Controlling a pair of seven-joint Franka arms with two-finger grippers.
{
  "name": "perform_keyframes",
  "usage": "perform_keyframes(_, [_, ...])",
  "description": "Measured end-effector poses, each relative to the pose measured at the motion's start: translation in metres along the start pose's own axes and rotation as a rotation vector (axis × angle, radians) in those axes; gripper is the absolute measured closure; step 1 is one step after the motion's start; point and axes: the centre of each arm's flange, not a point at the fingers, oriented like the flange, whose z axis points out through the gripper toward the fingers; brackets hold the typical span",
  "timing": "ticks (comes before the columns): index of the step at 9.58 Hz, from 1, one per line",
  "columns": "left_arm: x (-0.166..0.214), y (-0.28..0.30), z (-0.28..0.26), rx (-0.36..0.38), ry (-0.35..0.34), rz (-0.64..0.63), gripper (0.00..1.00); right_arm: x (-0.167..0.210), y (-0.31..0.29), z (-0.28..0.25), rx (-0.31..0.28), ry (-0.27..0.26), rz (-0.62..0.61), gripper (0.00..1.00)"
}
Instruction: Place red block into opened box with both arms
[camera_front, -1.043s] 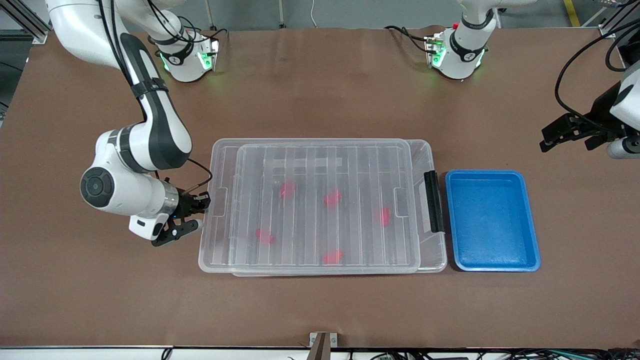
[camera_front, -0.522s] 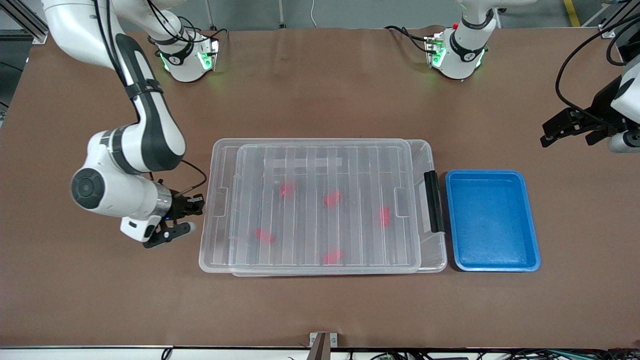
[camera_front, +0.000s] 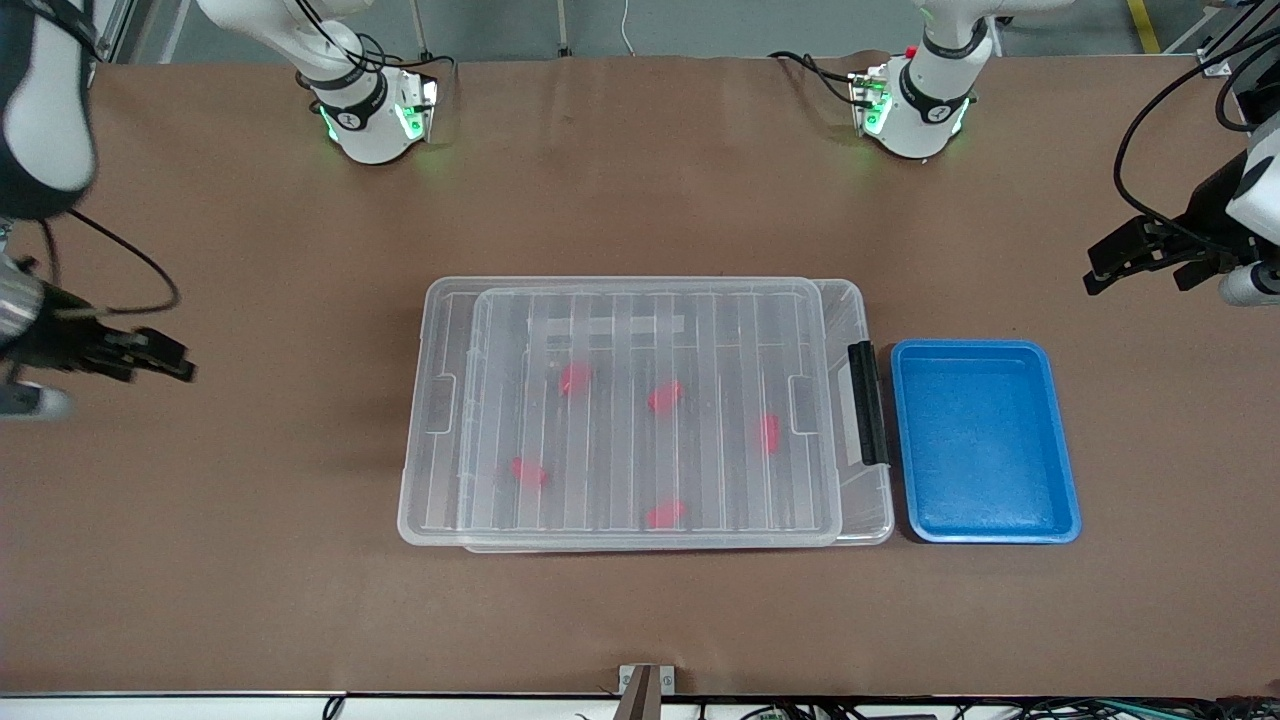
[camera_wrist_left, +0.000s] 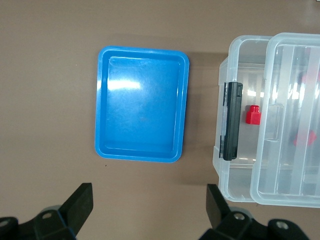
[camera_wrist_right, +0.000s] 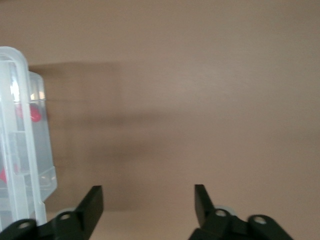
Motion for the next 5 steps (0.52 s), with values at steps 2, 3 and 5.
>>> perform_keyframes(2, [0.0, -0.001, 0.0, 0.0, 0.0, -0.001, 0.0, -0.04, 0.041, -0.047, 0.021, -0.02, 0.058, 0.0])
perform_keyframes(3, [0.0, -0.001, 0.0, 0.0, 0.0, -0.001, 0.0, -0.059, 0.047, -0.064, 0.032, -0.039, 0.065, 0.0])
perform_keyframes(5, [0.0, -0.001, 0.0, 0.0, 0.0, -0.001, 0.0, -0.077, 0.027, -0.083, 0.014, -0.043, 0.096, 0.0])
